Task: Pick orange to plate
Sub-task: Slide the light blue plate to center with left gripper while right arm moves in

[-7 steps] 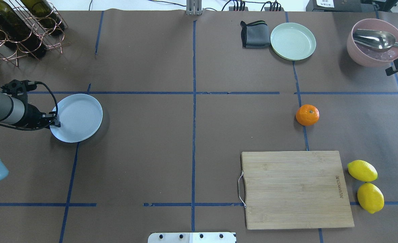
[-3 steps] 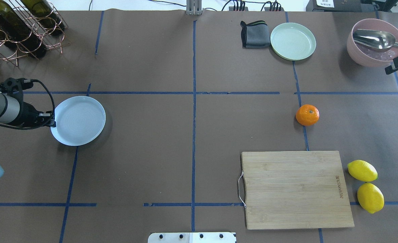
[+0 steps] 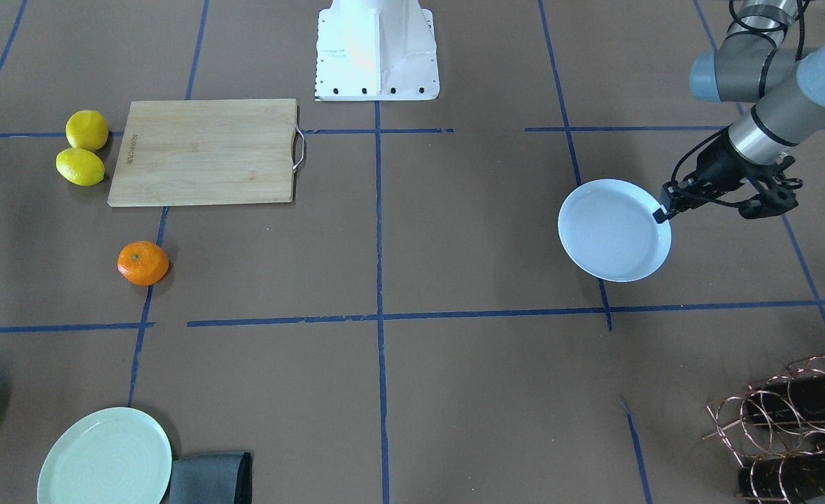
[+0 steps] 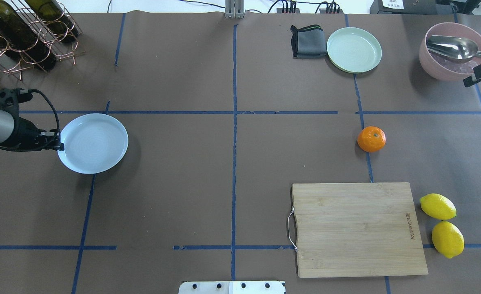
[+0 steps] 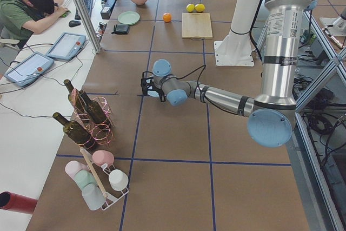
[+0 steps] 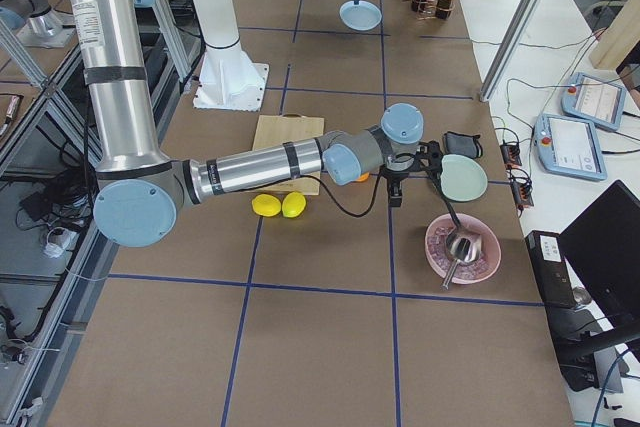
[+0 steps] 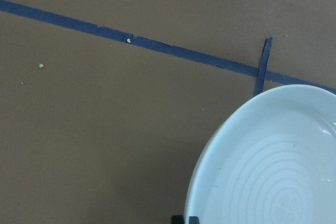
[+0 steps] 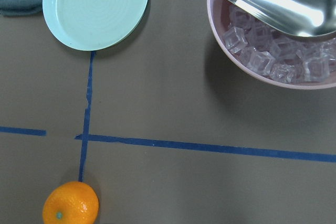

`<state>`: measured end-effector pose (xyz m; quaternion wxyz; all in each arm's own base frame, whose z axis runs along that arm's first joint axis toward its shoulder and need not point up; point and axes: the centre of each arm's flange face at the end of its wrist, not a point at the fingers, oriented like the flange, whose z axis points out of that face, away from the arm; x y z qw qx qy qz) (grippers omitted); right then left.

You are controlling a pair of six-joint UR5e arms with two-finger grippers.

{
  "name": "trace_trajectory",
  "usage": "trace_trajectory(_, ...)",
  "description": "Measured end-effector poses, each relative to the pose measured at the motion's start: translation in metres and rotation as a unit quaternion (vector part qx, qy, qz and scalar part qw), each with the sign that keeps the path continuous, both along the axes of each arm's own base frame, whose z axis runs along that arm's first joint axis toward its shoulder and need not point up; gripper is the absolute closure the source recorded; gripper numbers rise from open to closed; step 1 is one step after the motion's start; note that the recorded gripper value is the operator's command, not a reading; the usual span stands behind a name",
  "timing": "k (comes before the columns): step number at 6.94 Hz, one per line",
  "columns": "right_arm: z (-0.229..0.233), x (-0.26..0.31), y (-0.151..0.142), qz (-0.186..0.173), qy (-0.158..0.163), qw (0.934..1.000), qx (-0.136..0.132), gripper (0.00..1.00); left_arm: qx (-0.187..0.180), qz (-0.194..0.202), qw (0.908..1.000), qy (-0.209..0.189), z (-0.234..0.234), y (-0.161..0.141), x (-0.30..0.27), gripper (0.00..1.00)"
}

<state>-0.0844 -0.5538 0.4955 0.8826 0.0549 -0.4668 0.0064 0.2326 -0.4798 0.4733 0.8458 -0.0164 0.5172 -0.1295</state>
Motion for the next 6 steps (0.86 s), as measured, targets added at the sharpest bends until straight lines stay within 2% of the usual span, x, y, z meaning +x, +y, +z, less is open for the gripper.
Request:
trace_trajectory(2,-0.026,-0.048,-0.007,0.007,0.015,0.9998,-0.011,0.00,-0.070,-0.040,0.9954,0.052,-0.071,-0.039,0.039,1.00)
trace_trajectory(3,-0.044,-0.081,-0.008,0.015,0.026,0.9994,-0.015,0.00,-0.100,-0.050,0.9916,0.064,-0.106,-0.038,0.092,1.00)
trace_trajectory(4,-0.061,-0.110,-0.006,0.022,0.030,0.9991,-0.019,0.00,-0.119,-0.065,0.9888,0.062,-0.135,-0.024,0.157,1.00)
trace_trajectory(6,-0.083,-0.149,0.000,0.031,0.035,0.9987,-0.023,0.00,-0.131,-0.095,0.9859,0.044,-0.174,-0.009,0.250,1.00)
